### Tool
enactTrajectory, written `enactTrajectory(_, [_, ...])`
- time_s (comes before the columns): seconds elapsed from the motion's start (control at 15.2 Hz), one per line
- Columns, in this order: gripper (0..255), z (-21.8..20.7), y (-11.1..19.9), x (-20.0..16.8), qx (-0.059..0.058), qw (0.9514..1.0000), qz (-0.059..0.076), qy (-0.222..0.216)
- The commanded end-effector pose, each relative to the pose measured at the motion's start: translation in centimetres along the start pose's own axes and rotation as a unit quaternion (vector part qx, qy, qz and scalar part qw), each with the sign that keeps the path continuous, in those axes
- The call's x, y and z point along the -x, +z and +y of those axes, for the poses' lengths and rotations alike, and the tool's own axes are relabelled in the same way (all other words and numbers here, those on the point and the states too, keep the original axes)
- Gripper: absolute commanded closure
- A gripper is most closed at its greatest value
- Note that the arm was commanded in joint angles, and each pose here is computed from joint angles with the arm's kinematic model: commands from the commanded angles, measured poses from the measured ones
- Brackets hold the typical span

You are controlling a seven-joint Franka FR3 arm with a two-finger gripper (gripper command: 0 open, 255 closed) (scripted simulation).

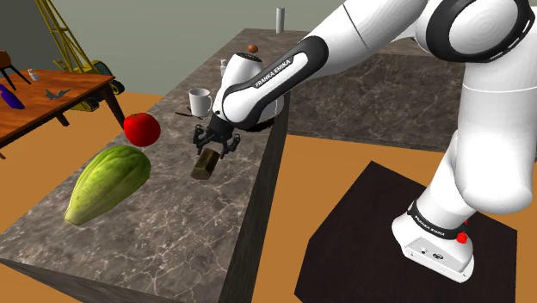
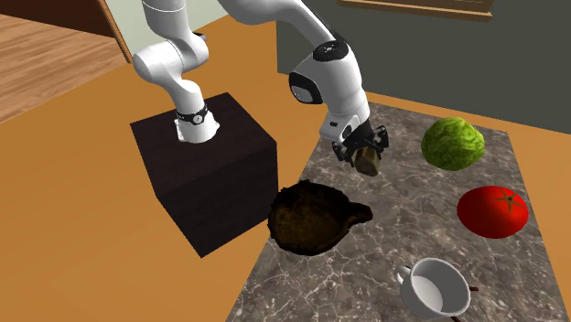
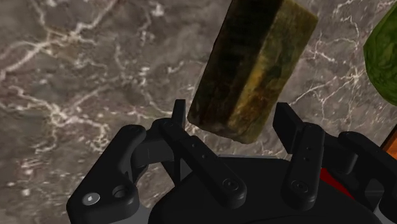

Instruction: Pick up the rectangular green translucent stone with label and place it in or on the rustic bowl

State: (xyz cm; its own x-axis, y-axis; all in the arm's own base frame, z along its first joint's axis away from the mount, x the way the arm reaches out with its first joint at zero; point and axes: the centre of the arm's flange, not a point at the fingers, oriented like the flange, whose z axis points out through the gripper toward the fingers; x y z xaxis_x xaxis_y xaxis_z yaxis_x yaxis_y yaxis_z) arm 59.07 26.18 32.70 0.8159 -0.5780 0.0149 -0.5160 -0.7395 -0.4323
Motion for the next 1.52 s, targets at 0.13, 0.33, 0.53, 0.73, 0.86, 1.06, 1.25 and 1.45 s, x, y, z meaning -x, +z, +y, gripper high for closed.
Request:
enactTrajectory(0.13, [255, 0.1, 0.1, 0.0, 0.001, 1.0, 0.0, 0.0])
enactTrajectory(0.33, [255, -0.2, -0.4, 0.0, 0.001, 1.0, 0.0, 0.0])
enactTrajectory(0.53, [255, -0.9, -1.8, 0.0, 0.001, 1.0, 0.0, 0.0])
enactTrajectory(0.73, [255, -1.6, -3.3, 0.0, 0.001, 1.0, 0.0, 0.0])
enactTrajectory(0.86, [255, -2.0, -4.2, 0.0, 0.001, 1.0, 0.0, 0.0])
enactTrajectory(1.06, [255, -2.7, -5.6, -0.1, 0.001, 1.0, 0.0, 0.0])
enactTrajectory(1.25, [255, -3.4, -7.1, -0.1, 0.001, 1.0, 0.0, 0.0])
enactTrajectory(1.45, [255, -4.1, -8.5, -0.1, 0.001, 1.0, 0.0, 0.0])
